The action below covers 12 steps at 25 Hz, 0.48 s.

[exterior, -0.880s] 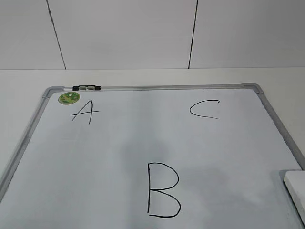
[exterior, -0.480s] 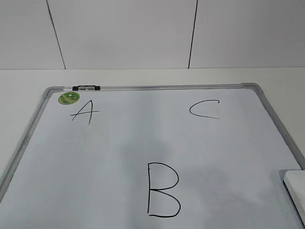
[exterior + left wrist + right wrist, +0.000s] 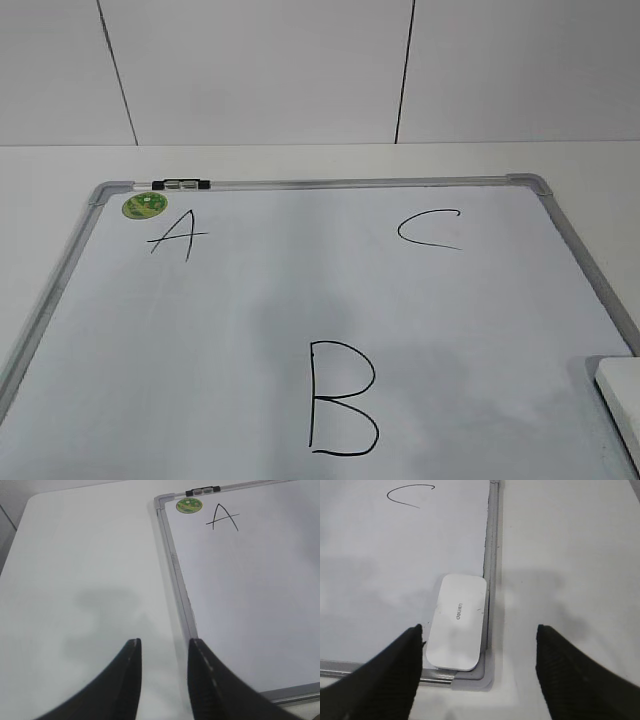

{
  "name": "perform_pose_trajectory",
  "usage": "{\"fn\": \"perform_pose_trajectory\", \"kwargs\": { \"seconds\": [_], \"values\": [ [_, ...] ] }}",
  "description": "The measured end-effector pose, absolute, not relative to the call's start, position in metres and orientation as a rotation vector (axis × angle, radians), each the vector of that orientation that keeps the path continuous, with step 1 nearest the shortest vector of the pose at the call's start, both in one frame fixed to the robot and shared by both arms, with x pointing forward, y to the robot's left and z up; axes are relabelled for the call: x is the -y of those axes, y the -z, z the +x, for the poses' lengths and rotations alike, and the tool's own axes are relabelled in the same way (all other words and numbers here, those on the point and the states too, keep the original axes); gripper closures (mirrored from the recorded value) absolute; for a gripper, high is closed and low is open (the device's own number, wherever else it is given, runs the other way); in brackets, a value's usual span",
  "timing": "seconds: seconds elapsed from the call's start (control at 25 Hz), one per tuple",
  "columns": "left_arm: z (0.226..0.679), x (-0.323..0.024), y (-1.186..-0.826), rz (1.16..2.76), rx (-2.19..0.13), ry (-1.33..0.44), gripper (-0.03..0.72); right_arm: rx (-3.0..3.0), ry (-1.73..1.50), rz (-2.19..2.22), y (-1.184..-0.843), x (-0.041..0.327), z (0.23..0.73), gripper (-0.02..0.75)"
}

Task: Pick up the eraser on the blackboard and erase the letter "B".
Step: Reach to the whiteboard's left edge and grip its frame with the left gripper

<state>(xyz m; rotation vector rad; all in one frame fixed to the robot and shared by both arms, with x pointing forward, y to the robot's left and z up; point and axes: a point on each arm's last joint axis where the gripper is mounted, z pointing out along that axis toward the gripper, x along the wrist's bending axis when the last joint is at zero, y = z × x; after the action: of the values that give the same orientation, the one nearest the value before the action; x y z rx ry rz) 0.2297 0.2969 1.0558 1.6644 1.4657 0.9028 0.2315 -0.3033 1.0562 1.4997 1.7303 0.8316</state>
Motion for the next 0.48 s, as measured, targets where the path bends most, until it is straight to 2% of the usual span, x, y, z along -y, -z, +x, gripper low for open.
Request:
{"fn": "perform_pose_trajectory", "kwargs": {
  "seconds": [0.48],
  "values": [
    [0.231, -0.295, -1.056, 1.664, -1.462, -0.867, 0.449, -1.857, -0.840, 1.713, -1.089, 0.292, 0.254, 0.169]
  ]
}}
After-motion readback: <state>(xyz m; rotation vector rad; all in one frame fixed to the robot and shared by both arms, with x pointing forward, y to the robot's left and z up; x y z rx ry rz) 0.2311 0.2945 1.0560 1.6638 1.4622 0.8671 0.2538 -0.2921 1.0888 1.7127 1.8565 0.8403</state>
